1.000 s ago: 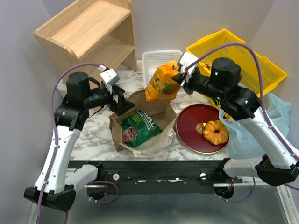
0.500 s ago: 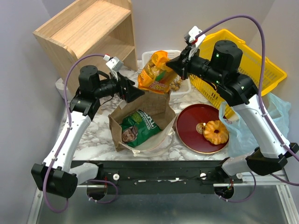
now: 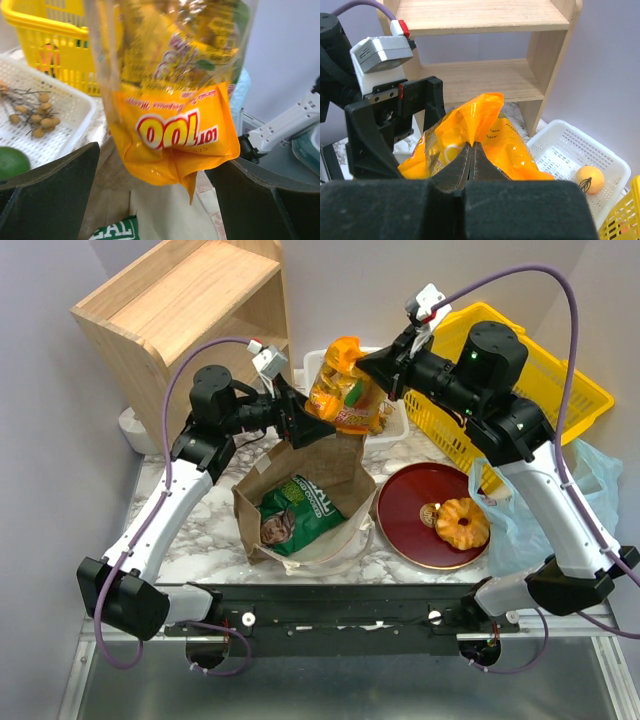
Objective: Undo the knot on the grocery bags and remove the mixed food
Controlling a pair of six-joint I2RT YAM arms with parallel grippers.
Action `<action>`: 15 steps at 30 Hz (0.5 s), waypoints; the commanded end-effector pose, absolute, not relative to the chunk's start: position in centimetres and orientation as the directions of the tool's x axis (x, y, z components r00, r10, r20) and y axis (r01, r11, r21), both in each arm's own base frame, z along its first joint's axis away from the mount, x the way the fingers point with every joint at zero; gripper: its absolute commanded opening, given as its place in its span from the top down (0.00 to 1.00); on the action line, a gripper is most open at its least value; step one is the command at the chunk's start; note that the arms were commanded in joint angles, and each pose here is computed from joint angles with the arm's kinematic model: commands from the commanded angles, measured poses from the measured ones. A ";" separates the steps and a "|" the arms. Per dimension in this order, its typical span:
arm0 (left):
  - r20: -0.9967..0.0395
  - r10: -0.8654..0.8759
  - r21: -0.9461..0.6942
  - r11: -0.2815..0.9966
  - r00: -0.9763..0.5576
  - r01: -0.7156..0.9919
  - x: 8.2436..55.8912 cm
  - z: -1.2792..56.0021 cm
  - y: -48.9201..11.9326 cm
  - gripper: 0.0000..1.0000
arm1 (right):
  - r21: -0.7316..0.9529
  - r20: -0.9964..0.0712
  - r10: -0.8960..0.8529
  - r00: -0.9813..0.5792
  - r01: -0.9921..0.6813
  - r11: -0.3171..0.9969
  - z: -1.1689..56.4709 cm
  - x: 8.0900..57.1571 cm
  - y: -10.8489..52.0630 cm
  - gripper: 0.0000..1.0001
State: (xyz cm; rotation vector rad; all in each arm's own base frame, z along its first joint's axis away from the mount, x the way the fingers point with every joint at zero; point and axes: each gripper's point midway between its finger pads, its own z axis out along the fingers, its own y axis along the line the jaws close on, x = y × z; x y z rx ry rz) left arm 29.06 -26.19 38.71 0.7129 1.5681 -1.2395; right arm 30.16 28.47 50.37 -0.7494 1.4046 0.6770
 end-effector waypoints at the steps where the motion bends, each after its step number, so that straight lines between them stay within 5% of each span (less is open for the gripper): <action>1: -0.955 -0.139 -0.284 0.168 -0.262 0.944 26.2 42.3 -28.1 0.04 | -0.046 -0.995 0.048 0.091 -0.811 0.584 52.3 30.2 29.7 1.00; 15: -0.960 -0.136 -0.265 0.172 -0.243 0.949 25.6 42.5 -28.5 0.05 | -0.089 -0.985 0.055 0.164 -0.751 0.654 54.8 32.6 28.2 1.00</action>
